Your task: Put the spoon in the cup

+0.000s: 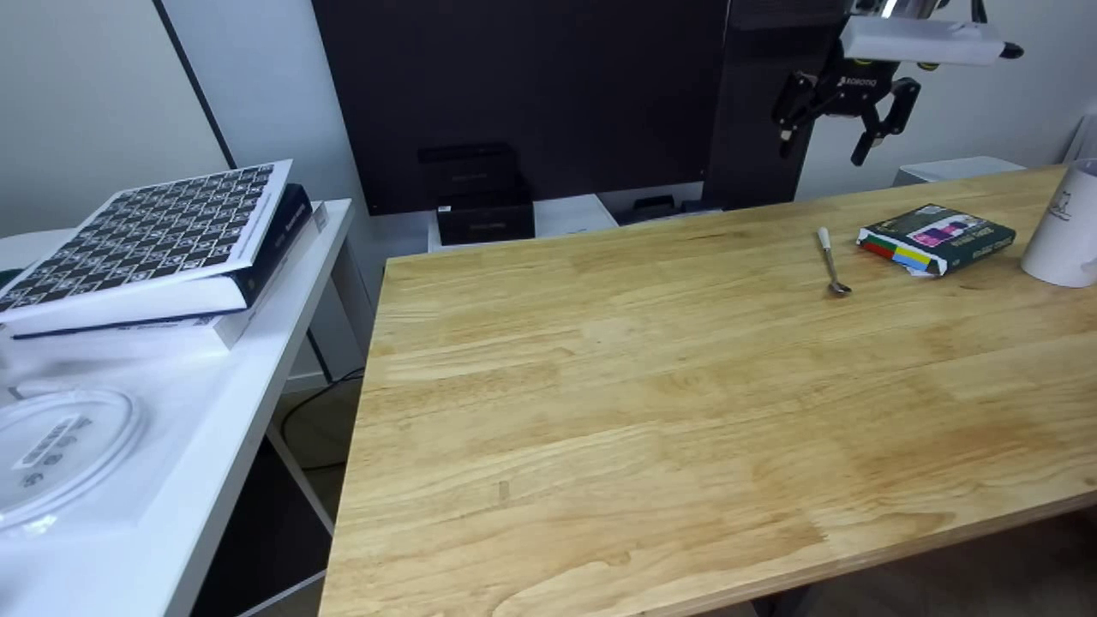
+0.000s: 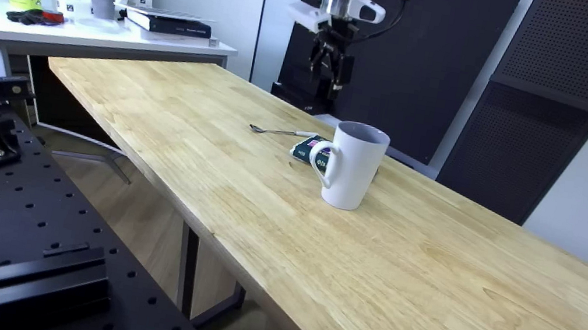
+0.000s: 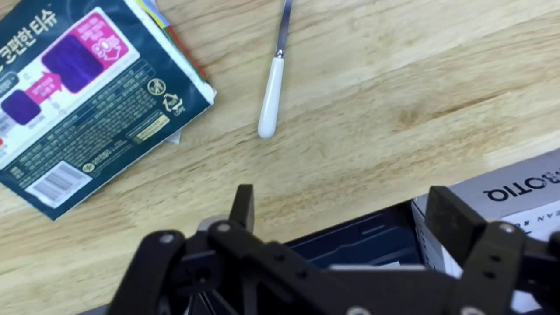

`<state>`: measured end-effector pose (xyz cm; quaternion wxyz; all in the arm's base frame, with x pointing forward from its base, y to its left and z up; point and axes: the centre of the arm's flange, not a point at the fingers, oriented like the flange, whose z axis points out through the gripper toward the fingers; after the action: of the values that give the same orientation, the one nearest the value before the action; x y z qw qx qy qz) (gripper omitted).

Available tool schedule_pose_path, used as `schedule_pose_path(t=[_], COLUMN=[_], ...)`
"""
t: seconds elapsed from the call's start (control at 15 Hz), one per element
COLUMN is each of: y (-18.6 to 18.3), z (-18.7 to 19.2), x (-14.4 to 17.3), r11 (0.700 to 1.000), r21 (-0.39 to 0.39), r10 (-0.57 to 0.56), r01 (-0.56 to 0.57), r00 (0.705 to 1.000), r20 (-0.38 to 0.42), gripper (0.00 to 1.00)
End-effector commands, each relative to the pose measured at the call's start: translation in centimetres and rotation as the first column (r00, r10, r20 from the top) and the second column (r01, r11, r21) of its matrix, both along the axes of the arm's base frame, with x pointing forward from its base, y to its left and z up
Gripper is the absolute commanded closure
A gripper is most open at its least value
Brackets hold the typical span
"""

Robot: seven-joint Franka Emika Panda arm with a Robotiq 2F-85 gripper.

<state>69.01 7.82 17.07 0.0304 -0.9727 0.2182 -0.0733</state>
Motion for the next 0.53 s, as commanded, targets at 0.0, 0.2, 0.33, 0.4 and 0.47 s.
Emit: schedule_pose_path(t=[0.0, 0.2, 0.33, 0.4, 0.47], y=[0.9, 0.7, -0.3, -0.6, -0.8], z=[-2.5, -4.4, -4.6, -4.9, -5.2], x=[1.0, 0.7, 0.9, 0.8, 0.8], r11=[0.999, 0.998, 0.995, 0.992, 0.99], r21=[-0.004, -0.004, 0.007, 0.008, 0.01], r10=[-0.036, -0.059, -0.102, -0.122, -0.139], r01=[0.036, 0.059, 0.102, 0.123, 0.14], r00=[0.999, 0.997, 0.994, 0.991, 0.989], r20=[-0.023, -0.04, -0.049, -0.055, -0.058], gripper=[0.0, 0.0, 0.0, 0.0, 0.0])
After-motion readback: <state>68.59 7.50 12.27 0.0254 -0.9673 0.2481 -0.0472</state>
